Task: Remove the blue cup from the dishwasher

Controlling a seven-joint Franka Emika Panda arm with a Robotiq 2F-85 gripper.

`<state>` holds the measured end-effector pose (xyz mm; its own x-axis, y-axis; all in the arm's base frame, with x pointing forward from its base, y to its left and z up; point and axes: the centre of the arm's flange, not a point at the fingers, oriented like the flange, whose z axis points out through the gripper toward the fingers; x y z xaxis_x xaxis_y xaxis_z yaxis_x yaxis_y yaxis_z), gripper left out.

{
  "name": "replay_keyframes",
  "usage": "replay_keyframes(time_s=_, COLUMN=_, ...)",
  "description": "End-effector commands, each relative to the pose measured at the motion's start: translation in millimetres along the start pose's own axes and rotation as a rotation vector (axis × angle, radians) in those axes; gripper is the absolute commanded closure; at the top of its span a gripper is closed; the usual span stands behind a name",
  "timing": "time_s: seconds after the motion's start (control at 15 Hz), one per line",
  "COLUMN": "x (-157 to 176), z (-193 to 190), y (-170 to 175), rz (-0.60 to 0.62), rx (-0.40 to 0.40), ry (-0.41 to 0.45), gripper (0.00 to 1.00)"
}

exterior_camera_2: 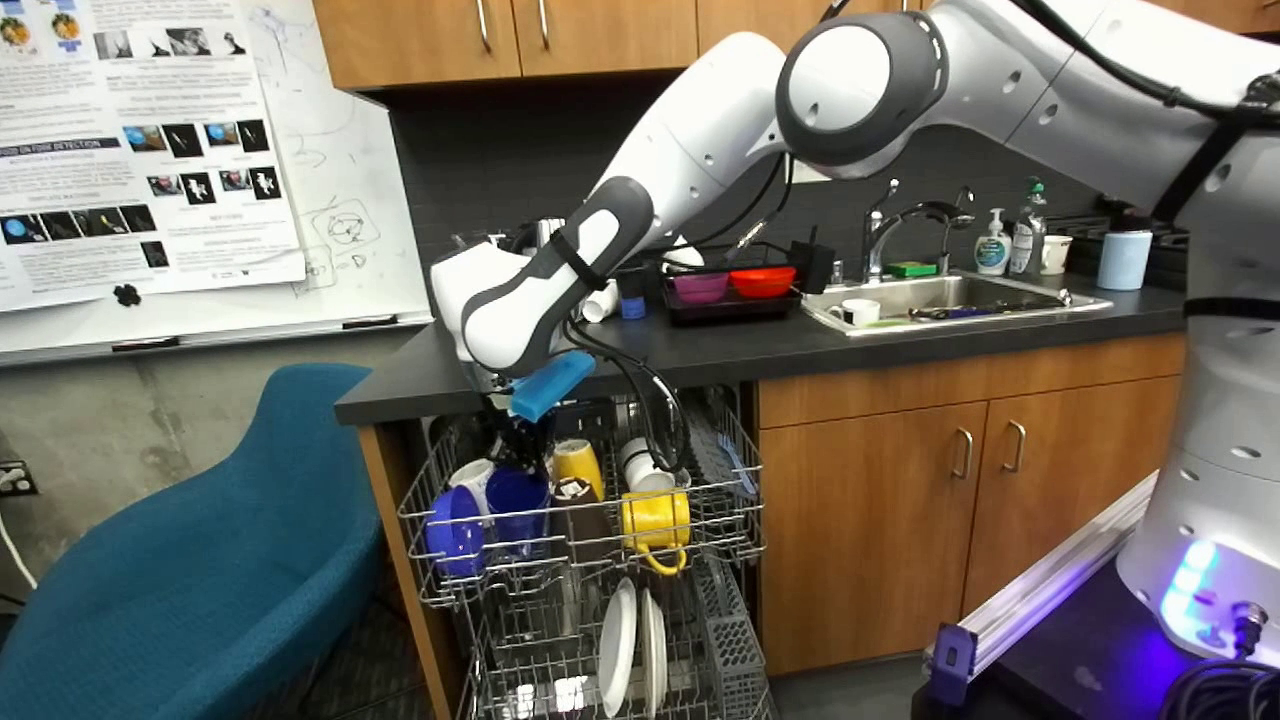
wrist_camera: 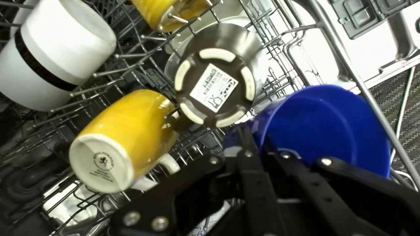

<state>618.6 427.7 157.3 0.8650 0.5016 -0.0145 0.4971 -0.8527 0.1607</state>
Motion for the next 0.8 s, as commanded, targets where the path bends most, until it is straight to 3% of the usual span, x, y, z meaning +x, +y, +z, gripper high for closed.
replay_keyframes(time_s=0.0, x=-5, z=-64, y=-8, rz=0.034, rx=0.088, ry=0.052, gripper=0.98)
replay_keyframes(time_s=0.4, x=-15, z=-149, y=-13, rz=0.040, rx=0.117, ry=0.114, gripper=0.98)
replay_keyframes(time_s=0.73, x=-33, z=-191, y=-16, rz=0.027, rx=0.095, ry=0.160, gripper=0.98)
